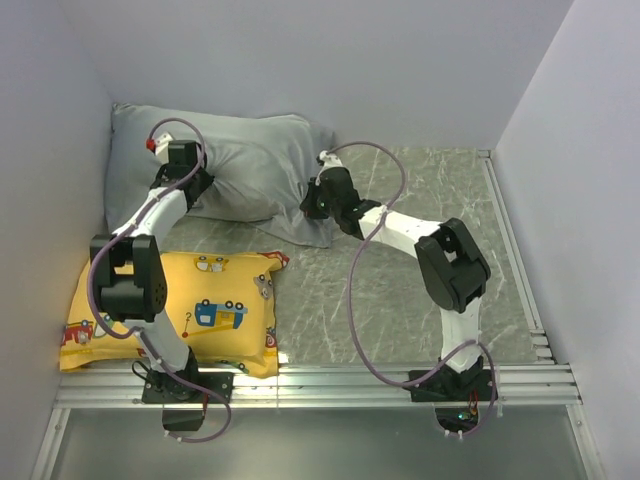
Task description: Remove the pillowcase from the pillow
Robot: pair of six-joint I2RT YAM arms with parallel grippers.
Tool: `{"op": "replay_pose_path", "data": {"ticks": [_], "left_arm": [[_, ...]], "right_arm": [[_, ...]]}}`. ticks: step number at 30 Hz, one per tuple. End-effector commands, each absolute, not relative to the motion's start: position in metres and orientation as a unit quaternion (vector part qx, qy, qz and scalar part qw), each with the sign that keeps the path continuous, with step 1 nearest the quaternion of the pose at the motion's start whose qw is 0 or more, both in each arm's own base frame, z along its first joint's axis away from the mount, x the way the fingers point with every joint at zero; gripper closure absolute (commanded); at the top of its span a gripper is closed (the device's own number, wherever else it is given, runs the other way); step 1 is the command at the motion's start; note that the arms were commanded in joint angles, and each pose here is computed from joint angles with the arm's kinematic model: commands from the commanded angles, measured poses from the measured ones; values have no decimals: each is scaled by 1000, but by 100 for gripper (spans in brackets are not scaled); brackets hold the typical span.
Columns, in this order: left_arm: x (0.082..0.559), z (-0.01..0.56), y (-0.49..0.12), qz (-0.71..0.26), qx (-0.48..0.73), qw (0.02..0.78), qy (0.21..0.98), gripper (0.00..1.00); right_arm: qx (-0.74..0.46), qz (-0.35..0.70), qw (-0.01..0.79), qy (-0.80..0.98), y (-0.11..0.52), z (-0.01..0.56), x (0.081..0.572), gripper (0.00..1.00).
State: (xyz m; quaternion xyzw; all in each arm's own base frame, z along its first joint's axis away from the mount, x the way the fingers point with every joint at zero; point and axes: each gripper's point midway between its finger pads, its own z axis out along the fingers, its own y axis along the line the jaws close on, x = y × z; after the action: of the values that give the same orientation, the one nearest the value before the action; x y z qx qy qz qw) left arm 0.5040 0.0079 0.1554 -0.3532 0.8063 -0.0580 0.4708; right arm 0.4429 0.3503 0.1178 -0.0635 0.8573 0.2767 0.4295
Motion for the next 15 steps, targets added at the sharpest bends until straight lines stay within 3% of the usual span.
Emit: {"op": "replay_pose_path", "data": {"ticks": [1,2,3,5,10,15], "left_arm": [[525,198,-7,-99,-314,514,792,84],[527,205,-12,-103,-306,516,793,91],[529,206,-22,-104,-288,516,800,95],[535,219,-35,-108,-266,522,803,99],[543,250,-103,-125,-187,539,812,100],[535,260,-151,-140,-155,536,818,99]], "right_arm": [[-32,283,482,829,331,169,444,100],[-24,289,499,817,323,192,438,100],[-15,282,491,824,312,180,427,100],[4,291,519,804,292,212,411,100],[49,308,546,777,248,224,361,100],[39,342,554,758,243,243,337,100]]}}
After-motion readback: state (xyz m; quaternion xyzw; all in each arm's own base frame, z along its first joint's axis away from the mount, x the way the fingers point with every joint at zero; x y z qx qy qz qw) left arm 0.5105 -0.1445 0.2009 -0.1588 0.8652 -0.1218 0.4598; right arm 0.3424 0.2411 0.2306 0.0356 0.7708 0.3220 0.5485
